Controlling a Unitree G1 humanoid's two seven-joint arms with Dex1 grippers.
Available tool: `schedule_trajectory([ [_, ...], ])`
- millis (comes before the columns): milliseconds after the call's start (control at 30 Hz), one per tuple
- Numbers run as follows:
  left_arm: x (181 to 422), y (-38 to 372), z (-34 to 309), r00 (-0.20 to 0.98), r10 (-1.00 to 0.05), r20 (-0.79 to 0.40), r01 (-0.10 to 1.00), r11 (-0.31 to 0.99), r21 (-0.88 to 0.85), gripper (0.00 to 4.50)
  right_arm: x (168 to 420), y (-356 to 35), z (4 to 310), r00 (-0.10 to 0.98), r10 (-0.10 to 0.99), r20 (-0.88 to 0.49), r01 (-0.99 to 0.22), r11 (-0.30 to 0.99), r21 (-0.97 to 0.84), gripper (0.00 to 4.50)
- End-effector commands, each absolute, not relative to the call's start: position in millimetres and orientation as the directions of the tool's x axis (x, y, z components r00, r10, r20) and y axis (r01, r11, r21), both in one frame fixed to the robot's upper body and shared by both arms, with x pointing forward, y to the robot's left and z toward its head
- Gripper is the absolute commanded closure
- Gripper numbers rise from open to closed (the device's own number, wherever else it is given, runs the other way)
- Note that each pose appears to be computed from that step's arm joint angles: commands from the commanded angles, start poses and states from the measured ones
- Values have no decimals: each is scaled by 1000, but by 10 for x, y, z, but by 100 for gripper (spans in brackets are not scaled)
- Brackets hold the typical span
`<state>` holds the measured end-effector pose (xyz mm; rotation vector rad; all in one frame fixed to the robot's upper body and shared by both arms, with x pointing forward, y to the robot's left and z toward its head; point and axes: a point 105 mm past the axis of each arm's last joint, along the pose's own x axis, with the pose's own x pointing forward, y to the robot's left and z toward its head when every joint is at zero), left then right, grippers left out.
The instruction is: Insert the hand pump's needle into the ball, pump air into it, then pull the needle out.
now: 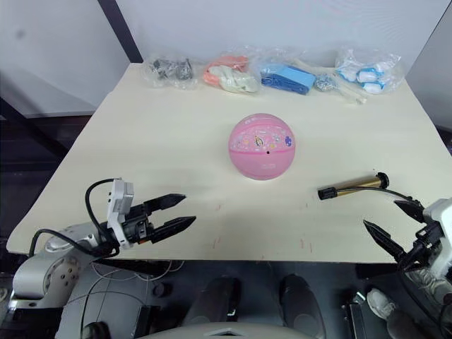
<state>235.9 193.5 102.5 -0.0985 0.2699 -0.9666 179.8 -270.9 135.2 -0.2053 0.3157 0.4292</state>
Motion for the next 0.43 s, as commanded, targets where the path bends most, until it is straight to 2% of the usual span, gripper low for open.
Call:
schedule_trajectory([
  [33,2328,2102,1027,587,-785,-198,771,617,-158,0,1677,-2898,1313,882,303,-362,-376,915,-149,5],
  [433,2295,2169,913,597,-773,-213,760,631,-159,0,1473,-3195,1167,872,239,-428,-327,934,-145,5],
])
